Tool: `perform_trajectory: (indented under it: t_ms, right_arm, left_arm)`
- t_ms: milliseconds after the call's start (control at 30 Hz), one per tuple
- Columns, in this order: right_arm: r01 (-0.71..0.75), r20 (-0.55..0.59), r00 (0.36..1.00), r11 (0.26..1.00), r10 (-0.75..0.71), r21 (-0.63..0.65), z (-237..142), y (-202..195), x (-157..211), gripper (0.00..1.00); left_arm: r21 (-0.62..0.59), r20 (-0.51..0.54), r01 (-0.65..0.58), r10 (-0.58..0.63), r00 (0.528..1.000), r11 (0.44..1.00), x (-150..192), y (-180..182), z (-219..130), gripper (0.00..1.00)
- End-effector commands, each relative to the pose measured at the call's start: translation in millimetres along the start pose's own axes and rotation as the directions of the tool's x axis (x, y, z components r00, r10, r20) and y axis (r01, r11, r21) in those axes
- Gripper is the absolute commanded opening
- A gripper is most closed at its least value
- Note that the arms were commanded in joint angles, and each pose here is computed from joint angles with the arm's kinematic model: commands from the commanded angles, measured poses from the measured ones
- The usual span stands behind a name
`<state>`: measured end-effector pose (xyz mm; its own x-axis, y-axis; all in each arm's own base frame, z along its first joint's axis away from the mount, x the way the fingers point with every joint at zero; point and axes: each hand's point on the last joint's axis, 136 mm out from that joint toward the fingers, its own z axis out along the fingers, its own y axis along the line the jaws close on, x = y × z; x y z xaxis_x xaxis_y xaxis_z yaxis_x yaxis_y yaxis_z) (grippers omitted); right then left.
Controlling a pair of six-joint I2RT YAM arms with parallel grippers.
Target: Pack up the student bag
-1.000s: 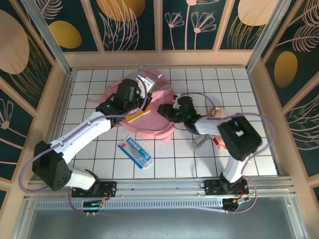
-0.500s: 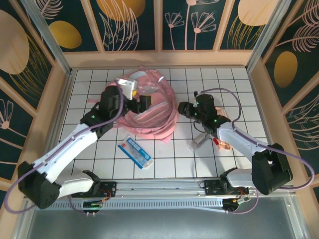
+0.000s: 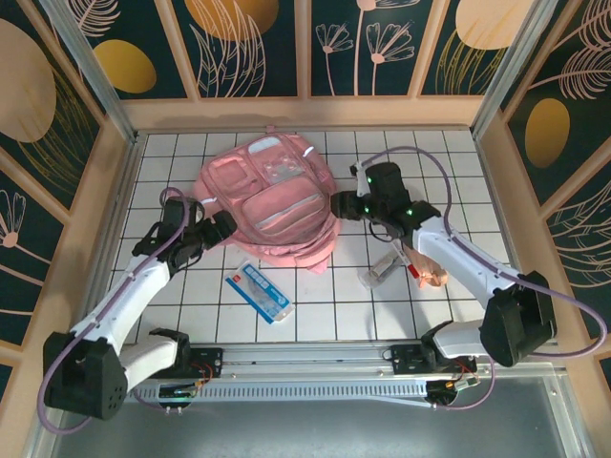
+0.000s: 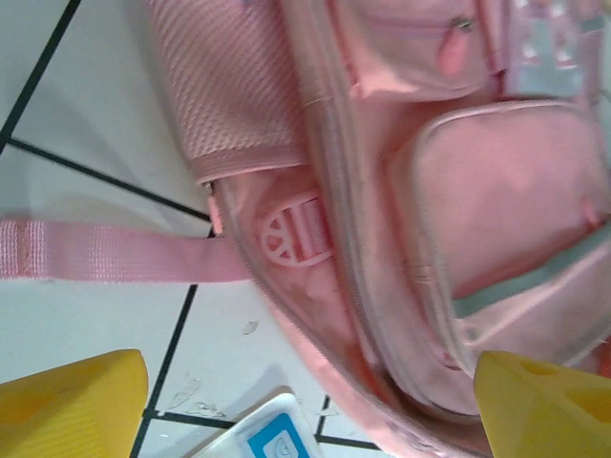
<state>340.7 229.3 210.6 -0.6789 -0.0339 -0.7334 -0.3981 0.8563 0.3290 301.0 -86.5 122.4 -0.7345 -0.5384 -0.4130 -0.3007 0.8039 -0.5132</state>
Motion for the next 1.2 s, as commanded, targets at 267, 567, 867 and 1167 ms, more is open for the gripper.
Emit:
perform_trajectory:
  t_ms: [267,567,867,1167]
  right_arm:
    - [-0.048,-0.013,0.999,0.999,0.047,-0.009,-6,17,-9,0.56]
    - [0.01,-0.103,0.994,0.997,-0.018,-0.076,8,57,32,0.56]
    - [-0.197,-0.302,0.938,0.978,0.168,-0.068,27,66,108,0.56]
    - [-0.206,-0.308,0.932,0.979,0.192,-0.014,95,42,116,0.53]
  left_arm:
    - [-0.054,-0.012,0.063,-0.064,0.998,0.997,-27,25,54,0.73]
    - [-0.079,-0.024,-0.039,0.037,0.999,0.996,-64,19,98,0.75]
    - [0.129,-0.1,0.032,-0.019,0.995,0.991,-32,-9,99,0.07]
    - [0.173,-0.139,0.05,-0.026,0.99,0.984,8,-19,74,0.06]
